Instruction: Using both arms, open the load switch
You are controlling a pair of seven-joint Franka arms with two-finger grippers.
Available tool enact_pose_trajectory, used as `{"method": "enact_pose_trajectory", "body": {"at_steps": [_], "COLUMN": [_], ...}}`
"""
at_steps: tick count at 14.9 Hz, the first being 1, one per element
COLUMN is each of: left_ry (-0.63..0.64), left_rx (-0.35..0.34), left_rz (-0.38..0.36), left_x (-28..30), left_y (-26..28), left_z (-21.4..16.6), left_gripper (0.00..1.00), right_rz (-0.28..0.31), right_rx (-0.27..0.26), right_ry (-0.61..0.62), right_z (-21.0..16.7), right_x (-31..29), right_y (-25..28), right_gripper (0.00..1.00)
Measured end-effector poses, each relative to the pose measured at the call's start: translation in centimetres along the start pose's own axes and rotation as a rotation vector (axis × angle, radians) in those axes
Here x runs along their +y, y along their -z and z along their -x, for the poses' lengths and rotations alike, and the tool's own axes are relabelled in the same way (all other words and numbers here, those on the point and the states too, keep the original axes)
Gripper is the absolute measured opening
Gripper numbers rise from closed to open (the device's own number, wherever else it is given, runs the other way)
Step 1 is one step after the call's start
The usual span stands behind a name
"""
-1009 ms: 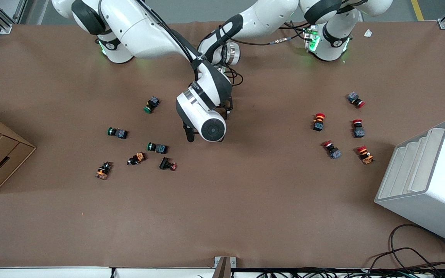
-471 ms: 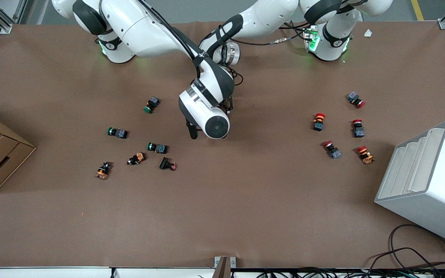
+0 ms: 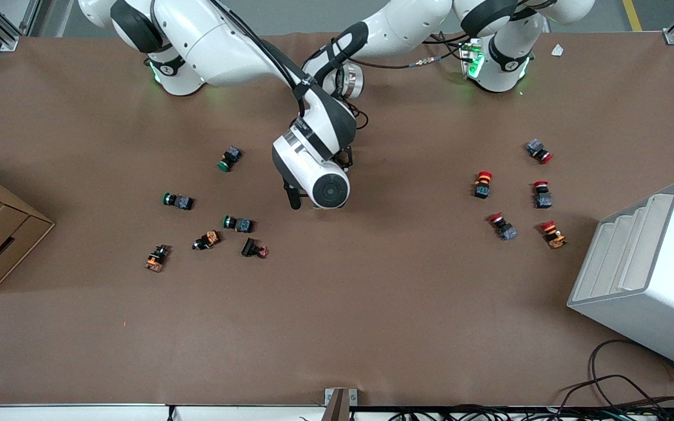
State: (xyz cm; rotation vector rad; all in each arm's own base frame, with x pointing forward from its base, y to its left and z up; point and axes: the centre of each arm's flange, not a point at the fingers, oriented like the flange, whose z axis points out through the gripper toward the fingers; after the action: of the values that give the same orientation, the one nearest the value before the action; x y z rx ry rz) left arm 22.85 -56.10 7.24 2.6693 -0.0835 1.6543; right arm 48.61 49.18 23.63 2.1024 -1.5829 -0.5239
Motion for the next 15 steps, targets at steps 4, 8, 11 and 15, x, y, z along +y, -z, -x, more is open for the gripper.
{"method": "enact_pose_trajectory", "body": {"at_steps": [4, 8, 11, 15], "left_ry": [0.000, 0.000, 0.000, 0.000], "left_rx": [0.000, 0.000, 0.001, 0.001], "left_rz": [0.000, 0.000, 0.000, 0.000], "left_x": [0.0, 0.0, 0.0, 0.0], "left_y": [0.0, 0.0, 0.0, 0.0], "left_z": [0.0, 0.0, 0.0, 0.0], "left_gripper": [1.00, 1.00, 1.00, 1.00], "right_rz": [0.015, 0.021, 0.029, 0.041], "right_rx": [0.006, 0.008, 0.015, 0.026], "right_ry": [0.003, 0.004, 0.009, 0.012], "right_z": [0.1, 0.2, 0.6, 1.1], "right_x": [0.2, 0.2, 0.3, 0.2], "right_y": [-0.2, -0.5, -1.0, -2.6], "right_gripper": [1.00, 1.00, 1.00, 1.00]}}
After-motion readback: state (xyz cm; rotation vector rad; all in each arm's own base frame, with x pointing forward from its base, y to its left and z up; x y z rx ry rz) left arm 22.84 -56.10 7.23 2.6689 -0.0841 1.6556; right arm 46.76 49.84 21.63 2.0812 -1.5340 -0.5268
